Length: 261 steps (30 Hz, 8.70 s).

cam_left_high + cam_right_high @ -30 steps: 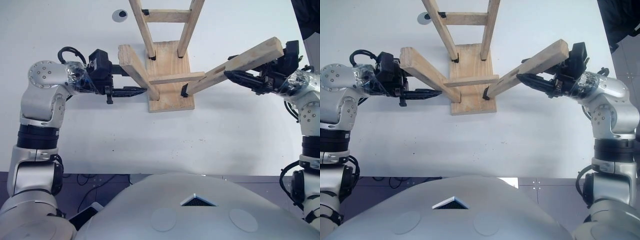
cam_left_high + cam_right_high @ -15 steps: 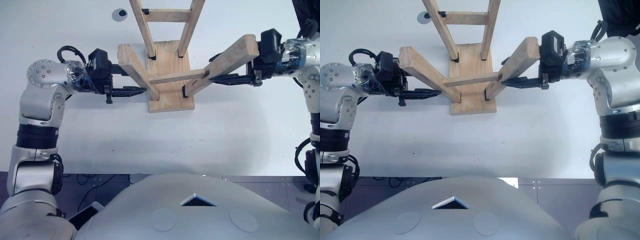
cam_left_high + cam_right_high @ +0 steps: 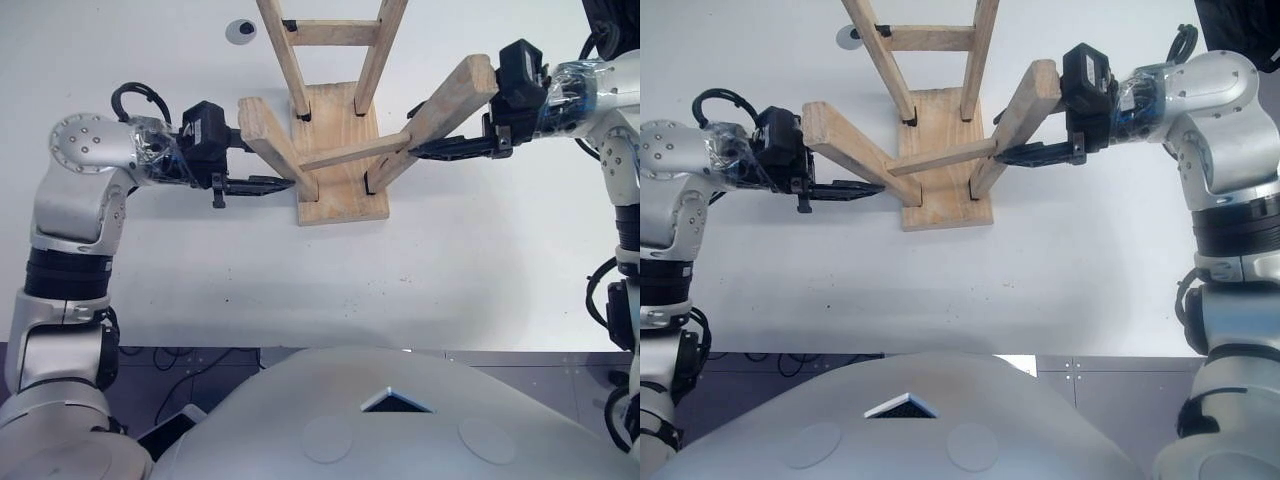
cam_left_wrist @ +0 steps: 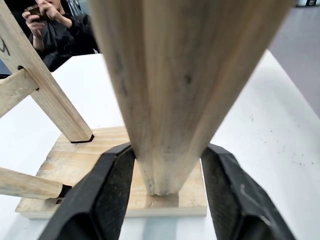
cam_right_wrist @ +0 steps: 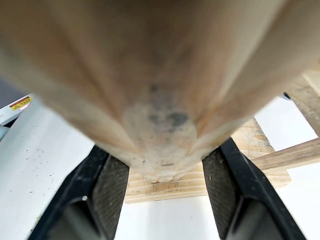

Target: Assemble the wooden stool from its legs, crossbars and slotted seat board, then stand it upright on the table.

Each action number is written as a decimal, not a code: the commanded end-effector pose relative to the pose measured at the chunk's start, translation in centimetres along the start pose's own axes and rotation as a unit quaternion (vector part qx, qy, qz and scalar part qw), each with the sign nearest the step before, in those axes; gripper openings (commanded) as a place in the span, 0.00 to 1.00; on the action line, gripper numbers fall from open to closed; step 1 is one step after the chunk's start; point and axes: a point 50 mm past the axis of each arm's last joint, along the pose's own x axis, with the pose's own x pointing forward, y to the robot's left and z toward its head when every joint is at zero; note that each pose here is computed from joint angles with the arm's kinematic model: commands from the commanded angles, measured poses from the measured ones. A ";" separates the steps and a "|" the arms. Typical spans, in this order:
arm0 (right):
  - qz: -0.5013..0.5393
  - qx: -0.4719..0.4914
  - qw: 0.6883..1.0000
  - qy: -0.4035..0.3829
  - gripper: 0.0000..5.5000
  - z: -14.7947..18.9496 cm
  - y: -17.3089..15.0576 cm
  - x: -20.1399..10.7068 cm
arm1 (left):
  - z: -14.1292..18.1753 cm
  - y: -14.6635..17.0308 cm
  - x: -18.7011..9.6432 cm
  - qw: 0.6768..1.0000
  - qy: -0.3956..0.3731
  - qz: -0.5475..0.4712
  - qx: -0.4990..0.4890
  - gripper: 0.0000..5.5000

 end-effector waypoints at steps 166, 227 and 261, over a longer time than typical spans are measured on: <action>-0.176 0.070 0.981 0.033 0.63 -9.0 5.9 3.8 | -6.5 -2.9 -2.7 0.993 -0.022 0.095 -0.060 0.58; -0.035 0.192 0.979 0.055 0.24 -12.4 7.7 6.7 | -13.4 -6.9 -0.5 0.977 0.146 0.036 -0.153 0.19; 0.033 0.649 0.759 0.028 0.29 -3.8 8.6 1.7 | -2.9 -2.2 -2.5 0.773 0.021 -0.179 -0.608 0.25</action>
